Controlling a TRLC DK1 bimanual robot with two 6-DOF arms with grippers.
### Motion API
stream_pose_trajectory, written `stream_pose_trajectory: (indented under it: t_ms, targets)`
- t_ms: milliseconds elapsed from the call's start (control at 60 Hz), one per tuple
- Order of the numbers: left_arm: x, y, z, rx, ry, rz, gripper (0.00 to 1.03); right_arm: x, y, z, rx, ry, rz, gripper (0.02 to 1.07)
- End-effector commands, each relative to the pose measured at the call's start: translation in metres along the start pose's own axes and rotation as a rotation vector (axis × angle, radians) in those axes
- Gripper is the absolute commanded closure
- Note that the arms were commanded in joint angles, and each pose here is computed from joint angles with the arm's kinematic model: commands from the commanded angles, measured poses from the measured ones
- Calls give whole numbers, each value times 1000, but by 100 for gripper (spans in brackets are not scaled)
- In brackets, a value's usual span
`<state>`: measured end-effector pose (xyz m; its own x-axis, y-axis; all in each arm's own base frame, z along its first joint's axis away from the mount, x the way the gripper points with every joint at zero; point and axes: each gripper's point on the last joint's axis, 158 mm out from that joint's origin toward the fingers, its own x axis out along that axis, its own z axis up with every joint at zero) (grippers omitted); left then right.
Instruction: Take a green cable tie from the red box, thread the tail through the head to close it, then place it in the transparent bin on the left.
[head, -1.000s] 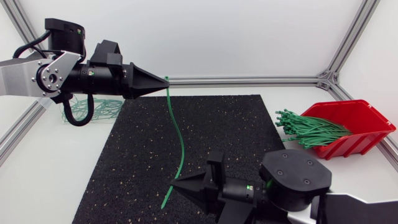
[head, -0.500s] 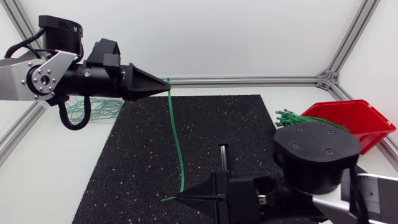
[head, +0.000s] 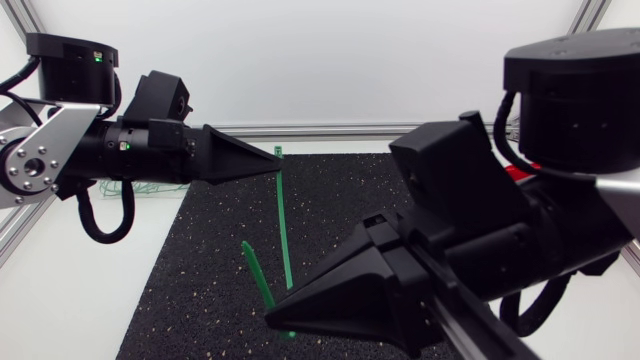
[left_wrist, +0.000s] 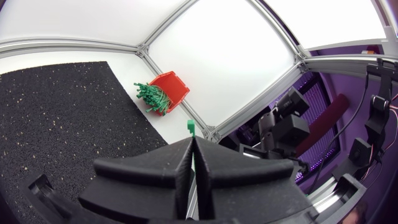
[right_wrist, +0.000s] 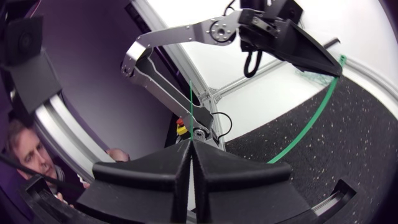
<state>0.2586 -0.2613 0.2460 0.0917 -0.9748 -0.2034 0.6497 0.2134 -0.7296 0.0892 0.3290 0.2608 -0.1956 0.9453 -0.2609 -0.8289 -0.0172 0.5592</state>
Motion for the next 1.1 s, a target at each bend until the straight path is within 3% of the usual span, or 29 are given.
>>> stream_pose_trajectory:
  t_ms: [0, 150, 217, 333, 667, 1083]
  targets:
    - [0, -10, -9, 29, -1, -6, 100, -3, 4, 16, 157, 0, 9, 102]
    - [8, -22, -24, 71, -2, -7, 100, -10, 11, 46, 415, 5, 98, 102]
    - [4, -27, -22, 90, -38, -14, 100, -13, 13, 59, 775, 51, 167, 101]
    - [1, -28, -17, 112, -86, -3, 100, -14, 15, 60, 924, 122, 127, 101]
    - [-4, -49, -2, 218, -234, 10, 100, -23, -9, 79, 1085, 122, 52, 101]
    - [-8, -59, -8, 347, -298, 46, 100, -23, -32, 77, 1127, 102, 30, 102]
